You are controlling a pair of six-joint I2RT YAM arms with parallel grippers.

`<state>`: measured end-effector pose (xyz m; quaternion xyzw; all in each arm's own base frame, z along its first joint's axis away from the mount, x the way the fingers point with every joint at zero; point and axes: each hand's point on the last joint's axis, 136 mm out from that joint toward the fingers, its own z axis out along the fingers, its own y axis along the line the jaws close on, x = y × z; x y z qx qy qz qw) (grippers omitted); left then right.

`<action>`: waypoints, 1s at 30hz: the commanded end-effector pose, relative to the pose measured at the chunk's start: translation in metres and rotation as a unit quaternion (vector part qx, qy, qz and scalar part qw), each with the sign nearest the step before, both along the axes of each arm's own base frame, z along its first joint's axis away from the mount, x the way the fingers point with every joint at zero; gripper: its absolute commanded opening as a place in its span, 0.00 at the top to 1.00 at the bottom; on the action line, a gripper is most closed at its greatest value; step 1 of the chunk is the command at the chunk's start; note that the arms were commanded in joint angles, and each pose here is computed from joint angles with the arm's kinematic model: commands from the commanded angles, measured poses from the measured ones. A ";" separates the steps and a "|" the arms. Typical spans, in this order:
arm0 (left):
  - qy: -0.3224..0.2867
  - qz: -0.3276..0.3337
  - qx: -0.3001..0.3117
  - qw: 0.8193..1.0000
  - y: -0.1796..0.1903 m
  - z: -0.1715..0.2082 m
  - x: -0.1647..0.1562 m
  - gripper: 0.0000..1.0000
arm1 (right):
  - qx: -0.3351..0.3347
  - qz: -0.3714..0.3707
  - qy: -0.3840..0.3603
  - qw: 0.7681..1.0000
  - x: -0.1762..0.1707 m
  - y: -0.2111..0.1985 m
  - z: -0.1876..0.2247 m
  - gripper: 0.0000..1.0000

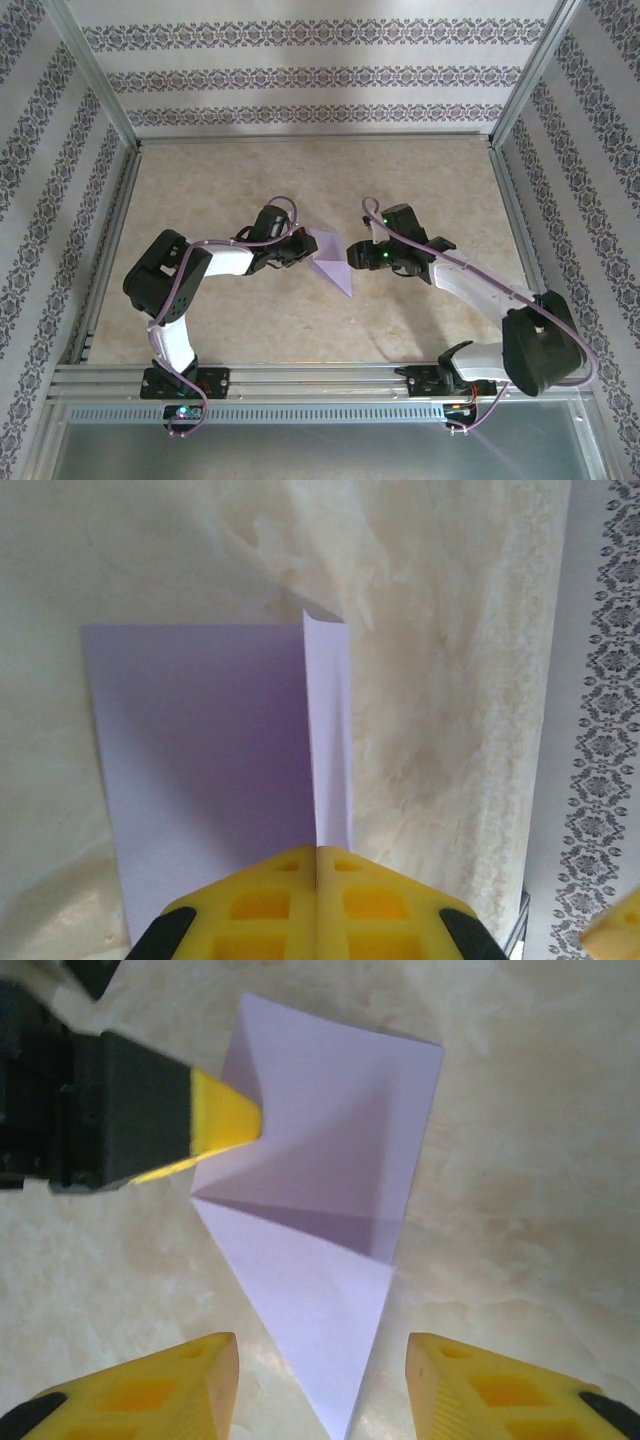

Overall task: Fold a paper plane with a square sheet of paper (fold left side to right side)
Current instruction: Fourth fold the wing at the center of the table.

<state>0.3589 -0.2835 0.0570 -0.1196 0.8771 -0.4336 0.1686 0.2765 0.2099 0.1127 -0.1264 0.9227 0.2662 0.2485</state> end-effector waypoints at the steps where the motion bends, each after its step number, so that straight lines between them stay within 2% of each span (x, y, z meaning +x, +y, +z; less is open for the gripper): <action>1: -0.025 0.011 -0.024 0.999 -0.006 0.028 0.010 0.96 | -0.088 -0.002 -0.032 0.996 -0.012 -0.006 -0.002 0.50; 6: -0.027 0.007 -0.029 0.999 -0.010 0.033 0.009 0.96 | -0.159 0.015 -0.058 0.986 -0.031 0.014 -0.019 0.52; 11: -0.027 0.002 -0.027 0.999 -0.013 0.034 0.008 0.96 | -0.226 0.024 -0.075 0.971 -0.032 0.026 -0.039 0.57; 30: -0.026 -0.002 -0.022 0.999 -0.014 0.035 0.007 0.96 | -0.318 0.054 -0.091 0.942 -0.016 0.044 -0.080 0.62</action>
